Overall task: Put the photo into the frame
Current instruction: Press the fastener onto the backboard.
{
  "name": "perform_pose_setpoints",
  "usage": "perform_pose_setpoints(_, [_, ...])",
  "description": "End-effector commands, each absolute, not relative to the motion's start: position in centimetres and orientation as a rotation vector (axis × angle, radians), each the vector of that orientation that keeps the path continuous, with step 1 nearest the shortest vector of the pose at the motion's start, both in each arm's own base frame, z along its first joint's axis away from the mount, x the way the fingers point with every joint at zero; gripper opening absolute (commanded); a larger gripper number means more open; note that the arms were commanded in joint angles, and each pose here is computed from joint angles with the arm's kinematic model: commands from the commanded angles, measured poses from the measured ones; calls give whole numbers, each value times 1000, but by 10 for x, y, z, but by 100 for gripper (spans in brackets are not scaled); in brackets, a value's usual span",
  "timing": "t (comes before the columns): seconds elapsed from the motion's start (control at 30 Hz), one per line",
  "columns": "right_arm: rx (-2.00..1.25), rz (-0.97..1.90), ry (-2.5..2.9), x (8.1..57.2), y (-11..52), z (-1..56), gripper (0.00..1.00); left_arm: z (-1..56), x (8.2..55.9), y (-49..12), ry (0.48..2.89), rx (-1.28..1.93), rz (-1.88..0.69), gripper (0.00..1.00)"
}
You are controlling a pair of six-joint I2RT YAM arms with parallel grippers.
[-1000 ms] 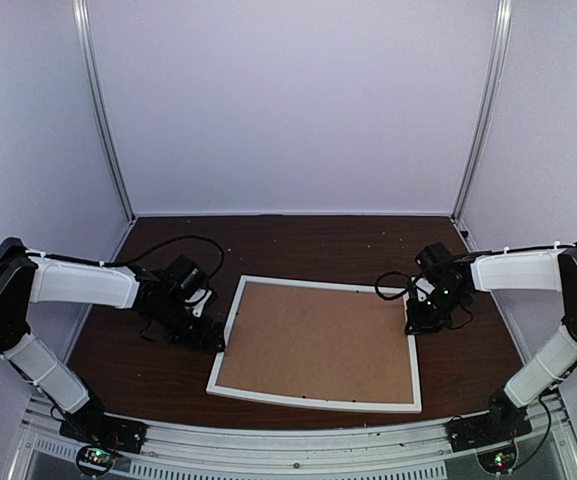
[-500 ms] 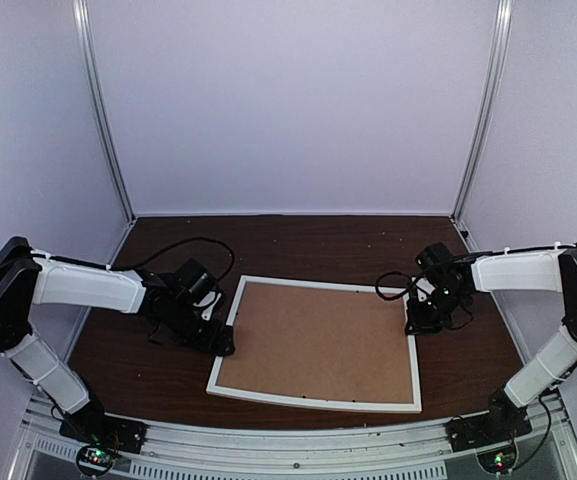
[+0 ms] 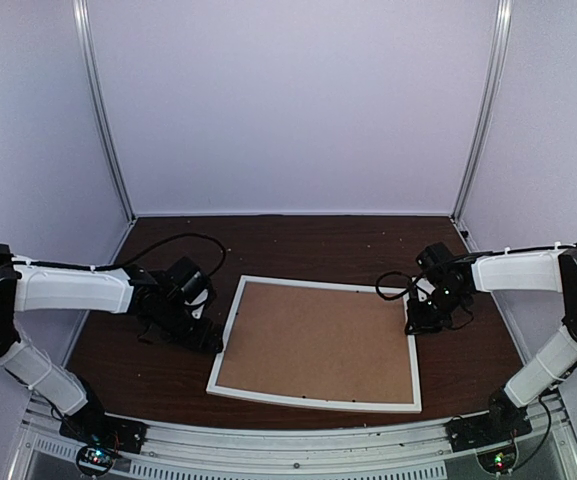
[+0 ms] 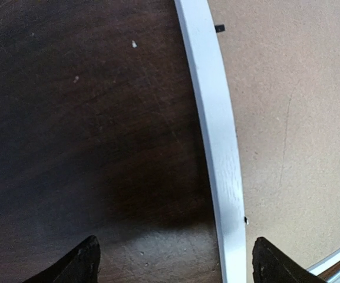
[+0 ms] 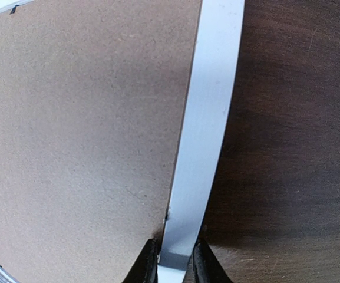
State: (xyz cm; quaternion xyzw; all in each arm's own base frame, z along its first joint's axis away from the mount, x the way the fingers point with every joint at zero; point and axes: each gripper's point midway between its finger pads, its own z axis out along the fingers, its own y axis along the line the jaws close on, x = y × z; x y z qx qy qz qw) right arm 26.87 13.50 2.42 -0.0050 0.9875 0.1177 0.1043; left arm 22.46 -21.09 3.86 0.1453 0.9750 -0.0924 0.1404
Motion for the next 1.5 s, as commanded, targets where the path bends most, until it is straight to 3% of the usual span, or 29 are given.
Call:
perform_pose_setpoints(0.0, [-8, 338, 2919, 267, 134, 10, 21, 49, 231, -203, 2781, 422, -190, 90])
perform_pose_setpoints(0.8, [-6, 330, 2916, 267, 131, 13, 21, 31, 240, -208, 2850, 478, -88, 91])
perform_pose_setpoints(1.47, [3, 345, 2919, 266, 132, 9, 21, 16, 223, -222, 2895, 458, -205, 90])
